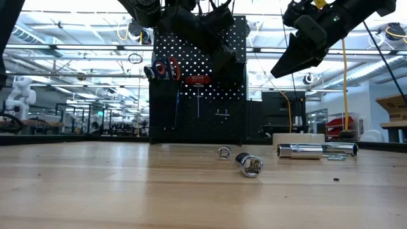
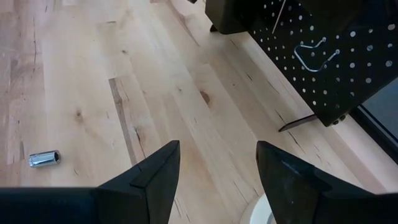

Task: Hang tools onto peg board
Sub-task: Put the black rectangular tool into the right black bin on the peg board

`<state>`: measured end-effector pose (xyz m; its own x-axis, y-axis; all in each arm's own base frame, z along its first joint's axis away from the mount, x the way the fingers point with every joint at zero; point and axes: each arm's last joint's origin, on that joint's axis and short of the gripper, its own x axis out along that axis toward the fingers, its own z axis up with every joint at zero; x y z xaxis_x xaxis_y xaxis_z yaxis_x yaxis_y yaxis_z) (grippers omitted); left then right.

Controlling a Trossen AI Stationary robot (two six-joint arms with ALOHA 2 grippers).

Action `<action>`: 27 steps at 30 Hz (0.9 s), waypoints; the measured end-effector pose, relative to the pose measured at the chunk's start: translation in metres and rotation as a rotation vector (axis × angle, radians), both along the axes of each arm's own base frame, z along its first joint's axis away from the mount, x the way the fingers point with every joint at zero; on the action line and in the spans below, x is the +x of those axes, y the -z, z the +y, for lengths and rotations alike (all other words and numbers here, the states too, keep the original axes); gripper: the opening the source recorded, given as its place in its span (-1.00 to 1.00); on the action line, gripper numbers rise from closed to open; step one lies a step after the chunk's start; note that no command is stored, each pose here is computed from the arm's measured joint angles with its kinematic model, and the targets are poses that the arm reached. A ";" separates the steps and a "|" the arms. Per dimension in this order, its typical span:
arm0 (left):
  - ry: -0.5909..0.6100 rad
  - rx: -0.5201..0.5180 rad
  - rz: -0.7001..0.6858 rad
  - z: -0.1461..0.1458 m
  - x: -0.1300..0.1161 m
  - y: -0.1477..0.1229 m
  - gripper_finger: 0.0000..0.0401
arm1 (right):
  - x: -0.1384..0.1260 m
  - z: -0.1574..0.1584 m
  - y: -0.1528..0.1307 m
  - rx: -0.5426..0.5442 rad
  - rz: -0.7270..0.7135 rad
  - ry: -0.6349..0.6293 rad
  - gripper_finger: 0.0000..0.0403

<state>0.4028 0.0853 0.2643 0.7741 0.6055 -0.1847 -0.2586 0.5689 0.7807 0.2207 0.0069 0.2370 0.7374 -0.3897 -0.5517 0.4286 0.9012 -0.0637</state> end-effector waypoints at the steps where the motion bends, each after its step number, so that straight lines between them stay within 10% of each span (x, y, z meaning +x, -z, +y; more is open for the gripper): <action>1: -0.001 0.001 -0.005 0.000 0.000 0.000 -0.55 | 0.000 0.000 0.000 0.000 0.000 0.000 0.01; 27: -0.071 0.039 -0.106 -0.035 0.000 -0.023 -0.17 | -0.006 0.000 0.007 0.052 0.069 0.040 0.01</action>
<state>0.4027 0.0500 0.2872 0.7433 0.6643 -0.0790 -0.3795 0.5159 0.7680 0.2146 0.0067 0.2298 0.6813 -0.3882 -0.6207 0.4609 0.8861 -0.0483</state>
